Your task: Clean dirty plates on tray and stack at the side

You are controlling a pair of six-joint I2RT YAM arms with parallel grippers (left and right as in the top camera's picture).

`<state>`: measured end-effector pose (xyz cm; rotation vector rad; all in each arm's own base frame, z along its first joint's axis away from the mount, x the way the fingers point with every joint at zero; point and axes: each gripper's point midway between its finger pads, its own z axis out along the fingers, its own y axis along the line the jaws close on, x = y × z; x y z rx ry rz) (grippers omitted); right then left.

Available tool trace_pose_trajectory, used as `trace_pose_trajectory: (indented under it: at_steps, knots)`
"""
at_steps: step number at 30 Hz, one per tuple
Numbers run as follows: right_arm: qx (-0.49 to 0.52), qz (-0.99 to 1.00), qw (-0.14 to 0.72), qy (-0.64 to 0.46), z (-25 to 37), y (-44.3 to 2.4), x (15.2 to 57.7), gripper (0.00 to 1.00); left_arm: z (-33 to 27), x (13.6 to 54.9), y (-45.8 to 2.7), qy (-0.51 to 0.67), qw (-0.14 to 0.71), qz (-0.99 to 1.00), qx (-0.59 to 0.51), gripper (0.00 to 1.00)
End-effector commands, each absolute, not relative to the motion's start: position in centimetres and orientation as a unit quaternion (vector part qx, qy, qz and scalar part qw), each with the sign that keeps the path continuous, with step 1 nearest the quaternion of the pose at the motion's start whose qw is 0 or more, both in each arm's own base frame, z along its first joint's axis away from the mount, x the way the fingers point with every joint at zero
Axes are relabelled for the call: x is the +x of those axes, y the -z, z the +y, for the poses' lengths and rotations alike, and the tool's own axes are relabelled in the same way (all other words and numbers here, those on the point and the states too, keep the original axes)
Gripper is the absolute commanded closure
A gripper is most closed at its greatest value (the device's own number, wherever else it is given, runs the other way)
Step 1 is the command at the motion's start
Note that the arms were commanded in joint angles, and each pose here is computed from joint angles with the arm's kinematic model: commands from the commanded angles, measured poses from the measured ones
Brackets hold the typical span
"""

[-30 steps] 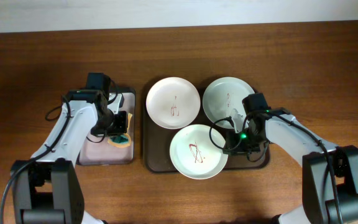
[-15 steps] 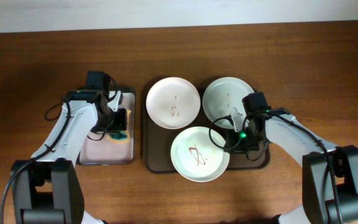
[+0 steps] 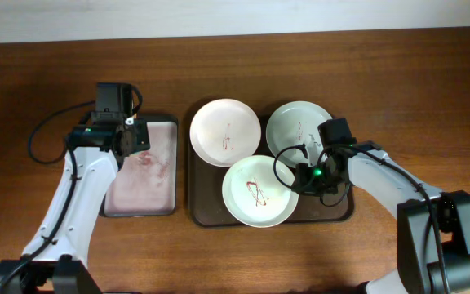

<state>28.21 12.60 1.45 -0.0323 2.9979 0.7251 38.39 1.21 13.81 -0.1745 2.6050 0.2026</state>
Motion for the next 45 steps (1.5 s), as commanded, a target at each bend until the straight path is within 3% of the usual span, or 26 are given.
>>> trace_pose_trajectory:
  at_steps: [1, 20, 36, 45]
  knots:
    - [-0.011, 0.971, 0.032, -0.237, 12.9, -1.7, 28.6, 0.96, 1.4, 38.9, -15.6, -0.081, 0.284, 0.952, -0.076, 1.00]
    - [-0.011, 0.971, 0.032, -0.237, 12.9, -1.7, 28.6, 0.96, 0.5, 38.9, -15.5, -0.072, 0.284, 0.954, -0.068, 1.00]
    - [-0.010, 0.971, 0.030, -0.237, 12.9, -1.7, 28.5, 0.96, -3.4, 33.9, -5.7, 0.037, 0.202, 0.977, -0.048, 1.00]
    - [-0.010, 0.971, 0.030, -0.237, 12.9, -1.7, 28.5, 0.96, -5.5, 32.5, -4.0, 0.100, 0.185, 0.977, -0.035, 1.00]
